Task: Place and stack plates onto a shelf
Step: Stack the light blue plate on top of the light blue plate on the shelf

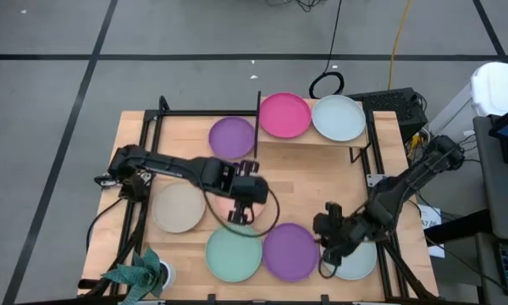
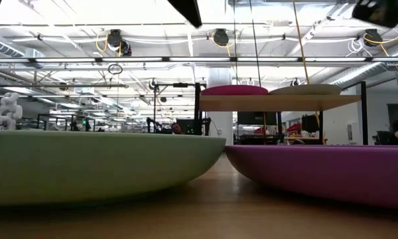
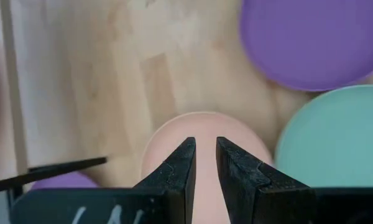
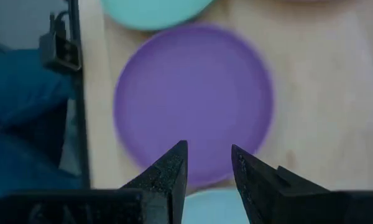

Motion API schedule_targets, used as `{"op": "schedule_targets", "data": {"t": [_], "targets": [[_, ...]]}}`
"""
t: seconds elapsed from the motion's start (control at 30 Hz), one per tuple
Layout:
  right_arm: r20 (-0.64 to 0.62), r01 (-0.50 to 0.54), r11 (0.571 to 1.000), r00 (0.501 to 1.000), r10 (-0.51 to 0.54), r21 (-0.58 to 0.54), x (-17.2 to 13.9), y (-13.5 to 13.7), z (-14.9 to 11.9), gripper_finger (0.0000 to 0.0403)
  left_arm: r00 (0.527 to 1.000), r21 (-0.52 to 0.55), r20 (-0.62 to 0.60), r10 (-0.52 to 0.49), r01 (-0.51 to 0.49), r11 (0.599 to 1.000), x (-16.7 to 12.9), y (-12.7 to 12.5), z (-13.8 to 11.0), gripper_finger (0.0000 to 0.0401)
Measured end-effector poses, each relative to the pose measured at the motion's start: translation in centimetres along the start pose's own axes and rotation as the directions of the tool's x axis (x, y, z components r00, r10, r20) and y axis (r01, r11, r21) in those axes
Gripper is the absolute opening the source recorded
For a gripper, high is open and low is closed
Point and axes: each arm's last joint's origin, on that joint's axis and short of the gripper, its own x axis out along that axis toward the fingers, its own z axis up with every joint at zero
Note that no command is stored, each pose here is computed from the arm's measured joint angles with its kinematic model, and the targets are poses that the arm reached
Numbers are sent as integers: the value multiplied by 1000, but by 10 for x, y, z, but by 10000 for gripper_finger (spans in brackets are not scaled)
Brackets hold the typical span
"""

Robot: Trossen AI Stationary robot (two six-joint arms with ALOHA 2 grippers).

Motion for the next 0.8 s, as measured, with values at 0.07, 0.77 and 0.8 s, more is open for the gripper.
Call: {"op": "schedule_targets", "data": {"t": [0.07, 0.77, 0.8], "targets": [[-55, 25, 999, 998, -24, 28, 2, 13, -5, 109, 1000, 8, 23, -10, 10, 1000, -3, -10, 3, 70], [-272, 154, 986, 948, -166, -67, 47, 97, -74, 112, 992, -44, 121, -43, 49, 998, 24, -84, -1, 70], [-277, 165, 983, 944, -181, -81, 50, 97, -77, 113, 991, -52, 127, -43, 50, 997, 24, -86, 0, 70]]}}
